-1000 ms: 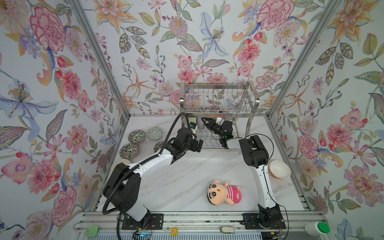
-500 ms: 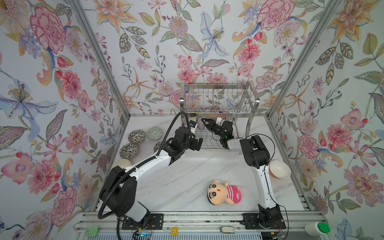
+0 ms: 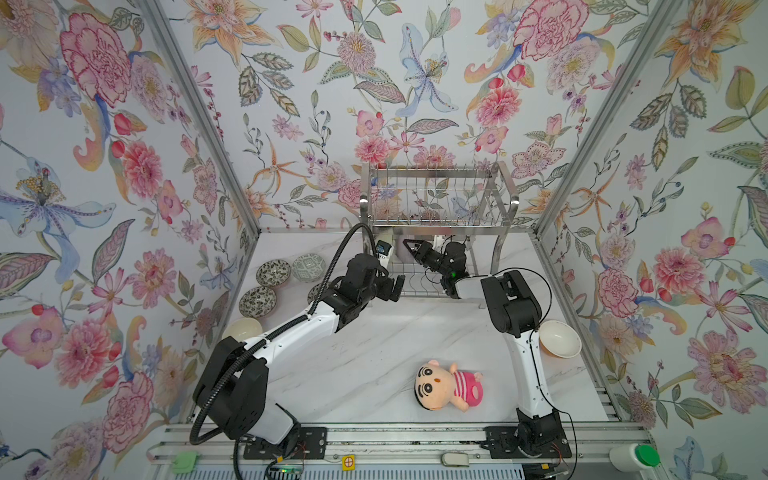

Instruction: Load the bowls into the dish rack

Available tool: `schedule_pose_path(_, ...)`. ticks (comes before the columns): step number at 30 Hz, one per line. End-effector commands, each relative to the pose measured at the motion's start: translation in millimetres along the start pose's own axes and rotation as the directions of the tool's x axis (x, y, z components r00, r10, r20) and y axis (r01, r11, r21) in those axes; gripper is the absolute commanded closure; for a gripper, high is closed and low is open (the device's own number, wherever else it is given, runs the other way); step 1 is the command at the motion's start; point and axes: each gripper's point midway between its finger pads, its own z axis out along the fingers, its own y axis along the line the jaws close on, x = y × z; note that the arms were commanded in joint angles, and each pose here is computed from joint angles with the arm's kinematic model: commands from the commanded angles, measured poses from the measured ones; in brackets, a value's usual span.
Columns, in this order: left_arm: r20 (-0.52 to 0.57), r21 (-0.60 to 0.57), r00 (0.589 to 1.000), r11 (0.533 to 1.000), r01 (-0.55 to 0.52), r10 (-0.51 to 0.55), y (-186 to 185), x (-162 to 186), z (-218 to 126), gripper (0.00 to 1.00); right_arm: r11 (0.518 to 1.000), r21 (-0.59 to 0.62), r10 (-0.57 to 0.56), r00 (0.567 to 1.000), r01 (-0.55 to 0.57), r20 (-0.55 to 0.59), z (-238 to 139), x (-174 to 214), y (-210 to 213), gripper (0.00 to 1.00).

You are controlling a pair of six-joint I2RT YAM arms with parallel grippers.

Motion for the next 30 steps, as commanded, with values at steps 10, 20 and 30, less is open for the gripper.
schedule_pose_path(10, 0.013, -0.010, 1.000, 1.000, 0.002, -0.002, -0.1, 1.5, -13.1, 0.01, 1.000, 0.006, -0.027, 1.000, 0.027, -0.004, -10.5, -7.4, 18.6, 0.61)
schedule_pose_path(20, 0.018, -0.017, 1.000, 1.000, 0.004, -0.004, 1.8, -0.4, -18.8, 0.01, 0.999, 0.001, -0.043, 0.999, 0.043, 0.003, -18.5, -11.3, 33.1, 0.60)
schedule_pose_path(30, 0.023, -0.031, 0.999, 0.999, 0.028, -0.027, 5.8, 6.1, -29.8, 0.01, 0.998, 0.028, -0.053, 0.999, 0.053, 0.003, -34.8, -2.8, 42.2, 0.53)
